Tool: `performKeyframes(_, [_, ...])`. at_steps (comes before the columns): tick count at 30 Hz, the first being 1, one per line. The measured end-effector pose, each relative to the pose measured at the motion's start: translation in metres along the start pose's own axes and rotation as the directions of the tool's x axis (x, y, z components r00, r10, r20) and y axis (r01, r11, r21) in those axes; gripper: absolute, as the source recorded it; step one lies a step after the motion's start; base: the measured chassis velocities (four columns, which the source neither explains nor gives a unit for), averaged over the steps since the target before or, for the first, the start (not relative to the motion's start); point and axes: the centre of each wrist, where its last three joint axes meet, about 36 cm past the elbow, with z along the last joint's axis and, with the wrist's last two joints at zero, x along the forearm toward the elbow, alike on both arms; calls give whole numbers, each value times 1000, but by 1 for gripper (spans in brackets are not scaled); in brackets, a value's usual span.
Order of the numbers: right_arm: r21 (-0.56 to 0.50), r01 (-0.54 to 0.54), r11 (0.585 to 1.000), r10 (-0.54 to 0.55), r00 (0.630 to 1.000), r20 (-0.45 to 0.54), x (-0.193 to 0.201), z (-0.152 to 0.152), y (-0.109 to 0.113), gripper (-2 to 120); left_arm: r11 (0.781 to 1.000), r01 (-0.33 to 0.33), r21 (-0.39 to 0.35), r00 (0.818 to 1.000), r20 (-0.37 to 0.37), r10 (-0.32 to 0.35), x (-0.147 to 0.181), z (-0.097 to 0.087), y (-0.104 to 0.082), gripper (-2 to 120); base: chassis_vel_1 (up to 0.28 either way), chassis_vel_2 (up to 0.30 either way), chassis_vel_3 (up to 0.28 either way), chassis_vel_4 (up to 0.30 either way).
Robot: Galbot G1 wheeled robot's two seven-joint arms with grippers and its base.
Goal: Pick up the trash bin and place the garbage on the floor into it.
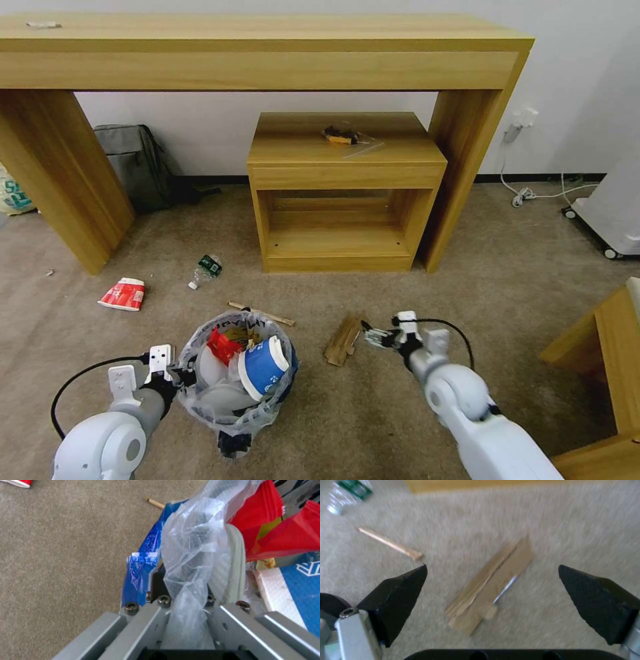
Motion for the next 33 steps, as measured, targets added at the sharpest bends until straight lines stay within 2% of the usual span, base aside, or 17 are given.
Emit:
performKeyframes(2, [-18, -14, 1000, 13, 999, -37, -9, -4, 5, 100, 1000, 0, -1, 1000, 2, 0, 1, 0, 0, 0, 0, 0, 0, 0])
performKeyframes(4, [-51, -49, 998, 42, 992, -116, -28, -9, 12, 100, 1000, 1, -1, 1000, 7, -1, 2, -2, 0, 0, 0, 0, 0, 0])
performKeyframes(9, [-59, -110, 992, 96, 975, -203, -58, -5, 12, 100, 1000, 2, 2, 1000, 6, -2, 2, -1, 0, 0, 0, 0, 0, 0])
performKeyframes(15, [-60, -114, 992, 98, 969, -227, -79, -4, 10, 100, 1000, 1, 2, 1000, 3, -1, 0, 0, -1, 0, 0, 0, 0, 0])
performKeyframes(24, [-74, -94, 993, 74, 967, -243, -116, -19, 11, 100, 1000, -2, -1, 1000, -3, 2, -2, 2, -6, 0, 0, 0, 0, 0])
performKeyframes(29, [-96, -102, 990, 72, 959, -276, -133, -23, 11, 88, 1000, 0, -5, 1000, 0, 0, -1, 1, -5, 0, 0, 0, 0, 0])
performKeyframes(32, [-109, -114, 987, 77, 950, -302, -145, -23, 11, 74, 1000, 0, -4, 1000, 0, 0, 0, 1, -6, 0, 0, 0, 0, 0])
performKeyframes(33, [-109, -114, 987, 77, 950, -302, -145, -23, 11, 74, 1000, 0, -4, 1000, 0, 0, 0, 1, -6, 0, 0, 0, 0, 0])
